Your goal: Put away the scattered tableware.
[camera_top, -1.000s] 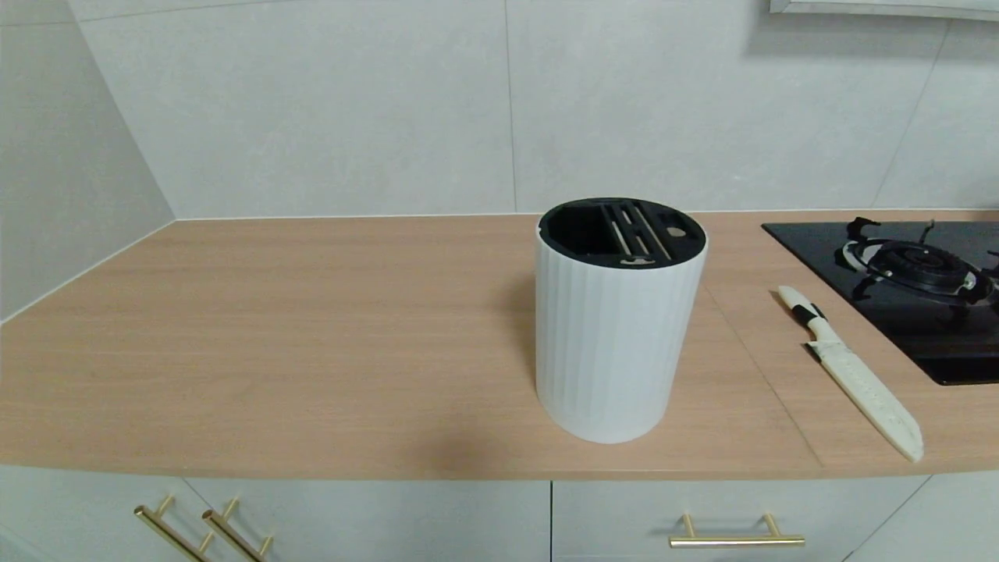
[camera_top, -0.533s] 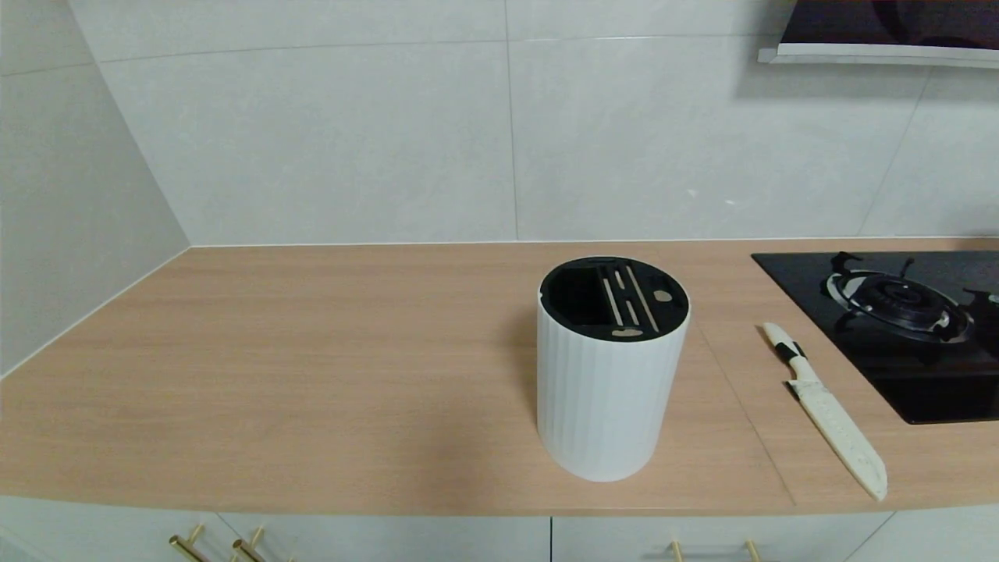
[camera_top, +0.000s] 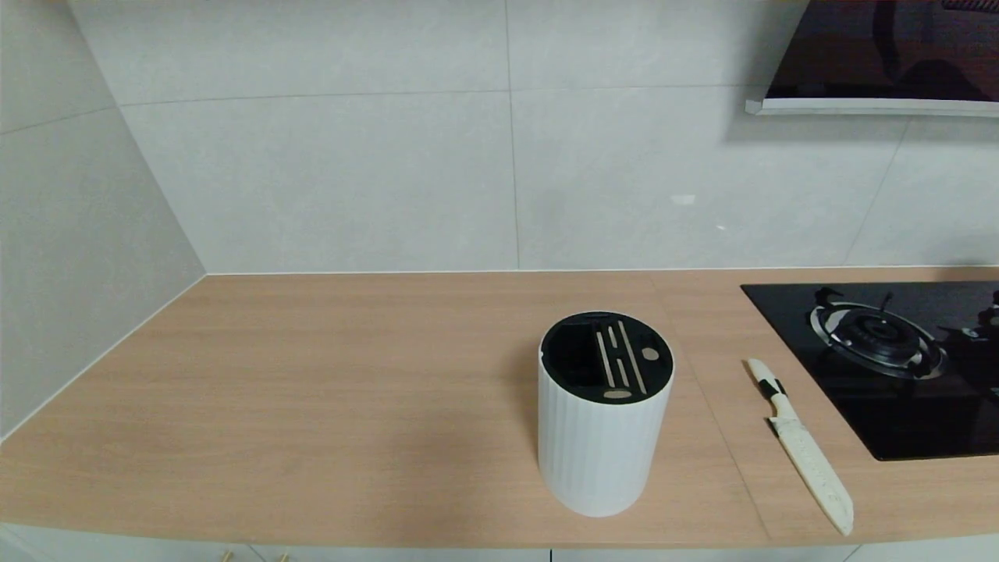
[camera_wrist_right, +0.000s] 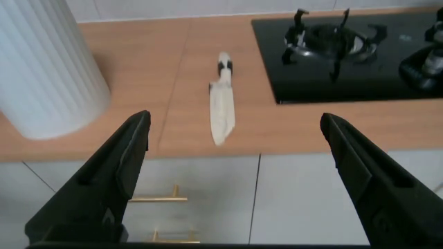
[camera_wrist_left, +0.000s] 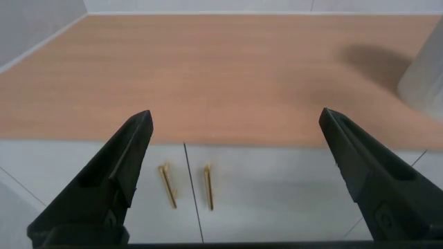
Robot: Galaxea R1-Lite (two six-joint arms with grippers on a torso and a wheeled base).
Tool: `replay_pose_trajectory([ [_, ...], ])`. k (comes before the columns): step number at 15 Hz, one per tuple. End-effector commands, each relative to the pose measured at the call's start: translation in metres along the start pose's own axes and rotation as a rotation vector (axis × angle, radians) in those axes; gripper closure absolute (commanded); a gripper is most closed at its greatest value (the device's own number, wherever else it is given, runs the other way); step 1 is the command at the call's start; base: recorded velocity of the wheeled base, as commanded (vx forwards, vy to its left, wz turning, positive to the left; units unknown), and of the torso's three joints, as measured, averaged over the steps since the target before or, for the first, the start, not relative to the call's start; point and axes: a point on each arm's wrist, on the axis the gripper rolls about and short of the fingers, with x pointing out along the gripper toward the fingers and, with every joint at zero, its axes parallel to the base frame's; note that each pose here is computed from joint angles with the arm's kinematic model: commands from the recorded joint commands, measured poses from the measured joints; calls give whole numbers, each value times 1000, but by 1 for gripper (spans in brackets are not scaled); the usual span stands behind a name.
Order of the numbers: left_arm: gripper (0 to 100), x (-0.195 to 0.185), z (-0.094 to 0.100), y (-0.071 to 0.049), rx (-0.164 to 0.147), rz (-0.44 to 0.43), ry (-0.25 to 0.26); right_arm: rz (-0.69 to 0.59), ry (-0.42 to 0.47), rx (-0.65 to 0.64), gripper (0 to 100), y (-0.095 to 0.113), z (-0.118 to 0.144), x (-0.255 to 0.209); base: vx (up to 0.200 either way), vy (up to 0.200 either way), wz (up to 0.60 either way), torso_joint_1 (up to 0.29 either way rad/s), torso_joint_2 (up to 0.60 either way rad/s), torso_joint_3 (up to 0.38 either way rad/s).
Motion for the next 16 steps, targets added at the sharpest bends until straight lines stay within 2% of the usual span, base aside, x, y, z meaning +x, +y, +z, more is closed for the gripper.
replay_pose_trajectory([
  [1,0,0,0,0,0,0,1,1,1,0,0,0,0,0,0,0,0,232,-486,-242],
  [4,0,0,0,0,0,0,1,1,1,0,0,0,0,0,0,0,0,181,-365,-186],
  [16,0,0,0,0,0,0,1,1,-1,2,0,0,0,0,0,0,0,3,-6,-3],
])
